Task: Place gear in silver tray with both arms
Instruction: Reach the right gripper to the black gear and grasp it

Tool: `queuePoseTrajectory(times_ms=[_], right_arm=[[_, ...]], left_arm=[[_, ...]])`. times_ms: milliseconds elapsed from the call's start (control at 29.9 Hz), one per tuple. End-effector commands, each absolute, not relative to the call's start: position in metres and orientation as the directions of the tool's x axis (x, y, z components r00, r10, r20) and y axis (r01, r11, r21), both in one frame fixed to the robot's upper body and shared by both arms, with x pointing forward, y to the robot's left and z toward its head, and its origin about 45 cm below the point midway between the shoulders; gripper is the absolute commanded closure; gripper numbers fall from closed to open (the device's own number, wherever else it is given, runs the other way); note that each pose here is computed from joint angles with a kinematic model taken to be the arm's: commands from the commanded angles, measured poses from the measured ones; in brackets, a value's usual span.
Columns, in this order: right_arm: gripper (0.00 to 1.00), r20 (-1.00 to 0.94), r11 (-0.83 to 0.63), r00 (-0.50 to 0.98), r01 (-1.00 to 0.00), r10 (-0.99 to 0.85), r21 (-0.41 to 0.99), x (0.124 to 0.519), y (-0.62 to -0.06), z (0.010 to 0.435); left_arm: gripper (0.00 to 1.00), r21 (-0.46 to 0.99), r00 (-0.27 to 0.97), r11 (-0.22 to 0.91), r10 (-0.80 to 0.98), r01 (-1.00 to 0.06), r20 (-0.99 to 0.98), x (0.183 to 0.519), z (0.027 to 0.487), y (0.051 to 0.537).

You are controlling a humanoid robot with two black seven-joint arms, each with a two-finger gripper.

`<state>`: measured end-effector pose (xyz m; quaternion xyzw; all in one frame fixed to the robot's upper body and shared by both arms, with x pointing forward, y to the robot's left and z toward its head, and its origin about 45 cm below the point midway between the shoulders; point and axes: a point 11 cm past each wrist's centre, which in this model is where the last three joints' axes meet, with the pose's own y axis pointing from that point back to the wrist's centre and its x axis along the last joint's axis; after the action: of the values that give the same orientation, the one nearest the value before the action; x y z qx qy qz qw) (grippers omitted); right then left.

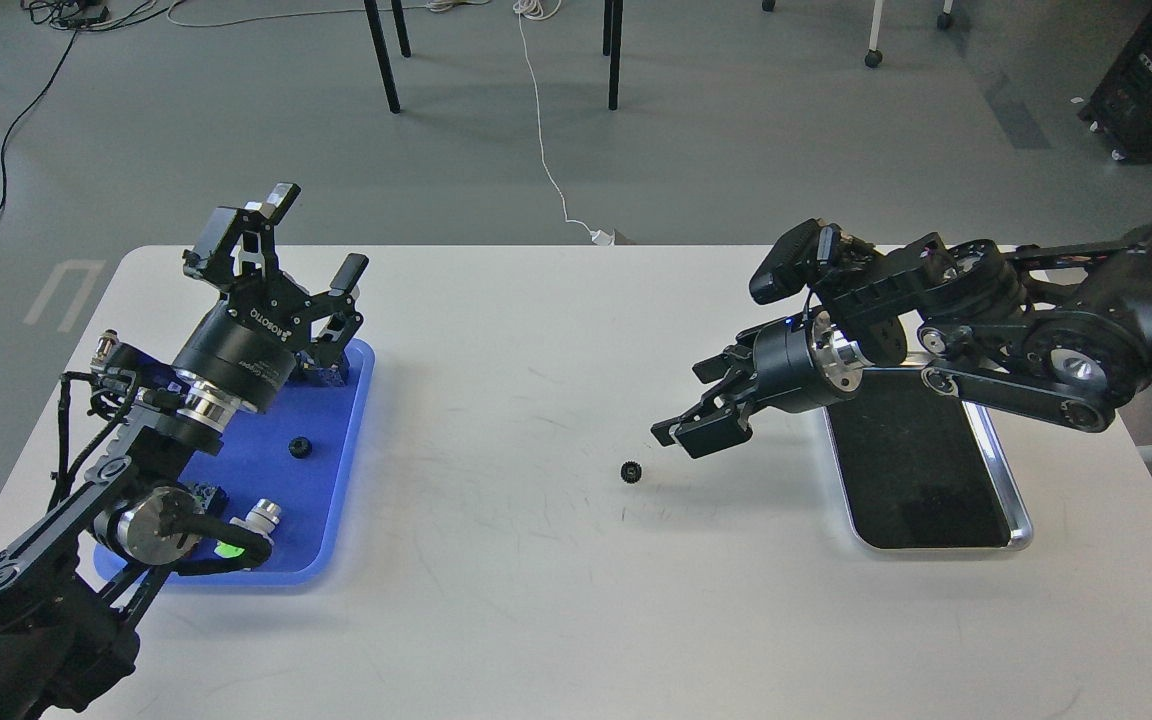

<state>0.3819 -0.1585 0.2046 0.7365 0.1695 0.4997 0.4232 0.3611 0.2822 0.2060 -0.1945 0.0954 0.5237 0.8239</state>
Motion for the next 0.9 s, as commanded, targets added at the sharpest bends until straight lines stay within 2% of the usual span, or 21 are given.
queuePoseTrajectory(times_ms=[0,200,535,735,869], right_arm=[[0.05,0.586,-0.574,0.377,-0.158,0.717,0.804,0.380,-0.143,0.190],[0.09,0.626,-0.608,0.299,-0.160,0.720,0.777,0.374,-0.136,0.160],[0.13,0.619,-0.608,0.280,-0.138,0.733,0.782,0.363,-0.128,0.131],[0.28,0.608,-0.593,0.240,-0.138,0.757,0.793,0.366,-0.114,0.126],[0.32,0.585,-0.567,0.223,-0.146,0.780,0.811,0.370,-0.118,0.122]], left_arm=[[0.02,-0.217,0.421,0.364,0.831,-0.906,-0.364,0.362,0.205,0.281],[0.02,-0.217,0.425,0.368,0.829,-0.904,-0.364,0.361,0.205,0.279],[0.02,-0.216,0.424,0.368,0.830,-0.905,-0.362,0.361,0.204,0.280],[0.02,-0.216,0.422,0.366,0.832,-0.905,-0.359,0.362,0.205,0.280],[0.02,-0.216,0.419,0.362,0.834,-0.907,-0.359,0.362,0.205,0.281]])
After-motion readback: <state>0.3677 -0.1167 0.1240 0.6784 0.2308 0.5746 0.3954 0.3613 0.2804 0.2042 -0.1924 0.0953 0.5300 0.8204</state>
